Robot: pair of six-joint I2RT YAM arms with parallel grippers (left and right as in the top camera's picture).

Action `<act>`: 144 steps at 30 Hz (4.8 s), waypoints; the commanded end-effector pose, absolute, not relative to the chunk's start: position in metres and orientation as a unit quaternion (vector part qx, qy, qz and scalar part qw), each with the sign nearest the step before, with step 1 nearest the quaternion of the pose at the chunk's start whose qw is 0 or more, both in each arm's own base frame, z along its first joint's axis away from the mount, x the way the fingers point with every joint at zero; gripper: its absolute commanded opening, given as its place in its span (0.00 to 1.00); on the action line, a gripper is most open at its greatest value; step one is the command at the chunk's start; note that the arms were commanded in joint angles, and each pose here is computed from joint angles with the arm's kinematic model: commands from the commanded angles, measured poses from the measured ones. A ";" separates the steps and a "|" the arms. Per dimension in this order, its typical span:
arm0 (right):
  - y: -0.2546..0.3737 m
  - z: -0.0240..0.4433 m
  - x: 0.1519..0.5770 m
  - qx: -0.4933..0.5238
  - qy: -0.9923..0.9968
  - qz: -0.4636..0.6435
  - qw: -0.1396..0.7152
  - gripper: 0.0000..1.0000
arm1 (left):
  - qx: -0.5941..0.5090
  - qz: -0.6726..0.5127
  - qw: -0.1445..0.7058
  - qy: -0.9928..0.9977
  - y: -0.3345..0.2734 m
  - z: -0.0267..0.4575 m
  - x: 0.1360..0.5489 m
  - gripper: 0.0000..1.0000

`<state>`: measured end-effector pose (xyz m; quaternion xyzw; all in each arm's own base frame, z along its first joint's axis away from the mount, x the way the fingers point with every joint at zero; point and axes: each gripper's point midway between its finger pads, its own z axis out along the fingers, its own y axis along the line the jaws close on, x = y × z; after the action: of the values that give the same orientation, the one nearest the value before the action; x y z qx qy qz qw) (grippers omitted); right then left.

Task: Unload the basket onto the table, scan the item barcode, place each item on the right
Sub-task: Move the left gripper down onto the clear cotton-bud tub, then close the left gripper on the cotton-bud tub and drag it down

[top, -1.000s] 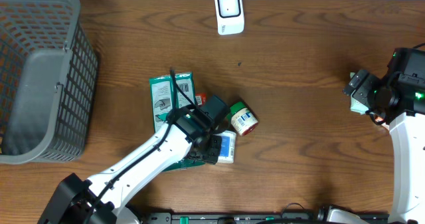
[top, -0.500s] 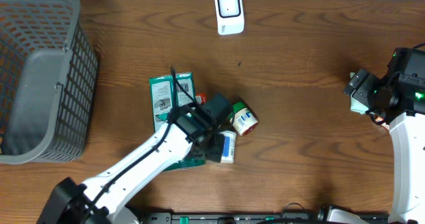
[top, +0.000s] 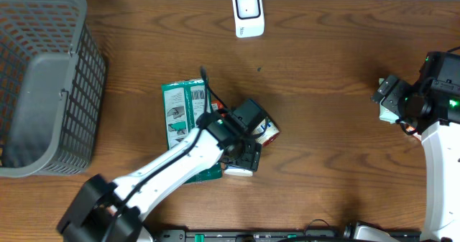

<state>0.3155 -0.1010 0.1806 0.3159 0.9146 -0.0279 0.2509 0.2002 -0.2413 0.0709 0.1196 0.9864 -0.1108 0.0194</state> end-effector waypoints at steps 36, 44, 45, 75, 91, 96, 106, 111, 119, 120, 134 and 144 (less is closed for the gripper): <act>-0.106 0.187 0.315 0.314 0.913 -0.038 0.259 0.99 | 0.121 -0.081 0.091 0.985 -0.218 0.104 0.209 0.60; -0.106 0.187 0.315 0.314 0.913 -0.038 0.259 0.99 | 0.099 0.041 0.135 0.985 -0.182 0.087 0.232 0.34; -0.106 0.187 0.315 0.314 0.913 -0.038 0.259 0.99 | 0.096 0.046 0.135 0.985 -0.181 0.084 0.233 0.34; -0.106 0.187 0.315 0.314 0.913 -0.038 0.259 0.99 | 0.099 -0.041 0.078 0.991 -0.208 0.087 0.210 0.35; -0.106 0.187 0.315 0.314 0.913 -0.038 0.259 0.99 | 0.117 -0.079 0.056 0.988 -0.222 0.091 0.201 0.46; -0.106 0.187 0.315 0.314 0.913 -0.038 0.259 0.99 | 0.177 -0.140 0.045 0.973 -0.247 0.109 0.196 0.59; -0.106 0.187 0.315 0.314 0.913 -0.038 0.259 0.99 | 0.234 -0.148 0.038 0.960 -0.278 0.112 0.177 0.82; -0.106 0.187 0.315 0.314 0.913 -0.038 0.259 0.99 | 0.254 -0.111 0.035 0.960 -0.304 0.077 0.164 0.87; -0.106 0.187 0.315 0.314 0.913 -0.038 0.259 0.99 | 0.204 -0.031 0.076 0.975 -0.294 0.049 0.185 0.87; -0.106 0.187 0.315 0.314 0.913 -0.038 0.259 0.99 | 0.202 -0.028 0.078 0.976 -0.293 0.050 0.186 0.87; -0.106 0.187 0.315 0.314 0.913 -0.038 0.259 0.99 | 0.231 -0.028 0.169 0.958 -0.294 0.094 0.212 0.84; -0.106 0.187 0.315 0.314 0.913 -0.038 0.259 0.99 | 0.410 -0.024 0.177 0.894 -0.324 0.095 0.172 0.72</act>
<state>0.3156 -0.1013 0.1807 0.3161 0.9144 -0.0281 0.2513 0.1850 -0.3081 0.0844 0.3315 0.9298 -0.0233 0.1582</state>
